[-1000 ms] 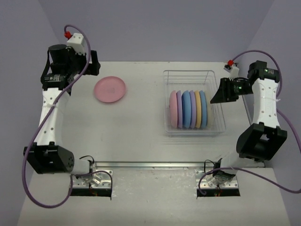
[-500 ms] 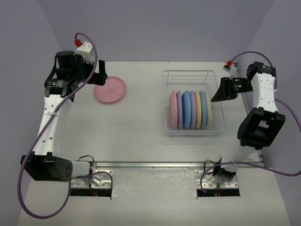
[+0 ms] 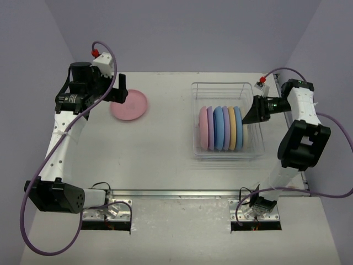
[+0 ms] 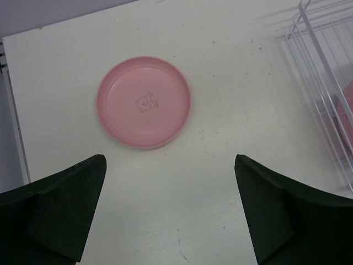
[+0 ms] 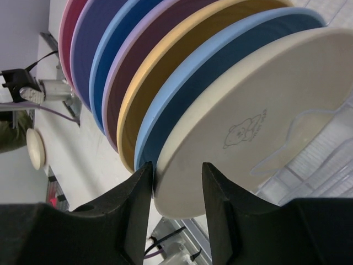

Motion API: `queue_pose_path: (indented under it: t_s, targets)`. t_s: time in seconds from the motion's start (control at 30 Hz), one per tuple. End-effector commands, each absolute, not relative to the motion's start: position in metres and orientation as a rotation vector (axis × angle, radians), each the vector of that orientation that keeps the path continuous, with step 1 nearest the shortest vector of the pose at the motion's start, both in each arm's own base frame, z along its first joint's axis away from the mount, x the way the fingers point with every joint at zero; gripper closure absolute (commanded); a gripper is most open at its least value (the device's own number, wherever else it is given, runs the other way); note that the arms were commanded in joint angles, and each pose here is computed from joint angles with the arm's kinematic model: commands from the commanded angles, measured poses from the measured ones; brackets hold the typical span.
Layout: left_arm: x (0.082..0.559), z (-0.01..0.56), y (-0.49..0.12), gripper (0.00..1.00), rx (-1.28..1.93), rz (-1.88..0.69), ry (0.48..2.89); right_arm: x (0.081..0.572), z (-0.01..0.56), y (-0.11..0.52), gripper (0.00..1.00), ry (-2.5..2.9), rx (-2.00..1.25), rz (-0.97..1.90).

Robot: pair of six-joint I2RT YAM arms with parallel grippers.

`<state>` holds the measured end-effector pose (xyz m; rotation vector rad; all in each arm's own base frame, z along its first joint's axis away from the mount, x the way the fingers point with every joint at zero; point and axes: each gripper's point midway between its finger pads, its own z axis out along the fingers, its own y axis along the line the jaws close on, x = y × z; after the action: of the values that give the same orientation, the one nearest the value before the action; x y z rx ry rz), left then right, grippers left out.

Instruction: Unload the plates from the dish rack

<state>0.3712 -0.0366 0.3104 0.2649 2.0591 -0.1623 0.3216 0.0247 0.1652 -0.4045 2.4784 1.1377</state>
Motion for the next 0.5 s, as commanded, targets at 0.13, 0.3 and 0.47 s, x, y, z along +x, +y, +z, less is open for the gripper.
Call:
queue_pose_path:
  t_s: [0.13,0.3,0.47]
  targets:
    - [0.375,0.306,-0.041,0.00,0.261,-0.175,2.051,0.285,0.167,0.055,0.72,2.541,-0.292,1.426]
    - [0.374,0.305,-0.040,0.00,0.261,-0.170,2.054,0.281,0.166,0.055,0.86,2.552,-0.273,1.437]
    - [0.374,0.301,-0.041,0.00,0.254,-0.179,2.065,0.272,0.168,0.056,0.92,2.563,-0.288,1.413]
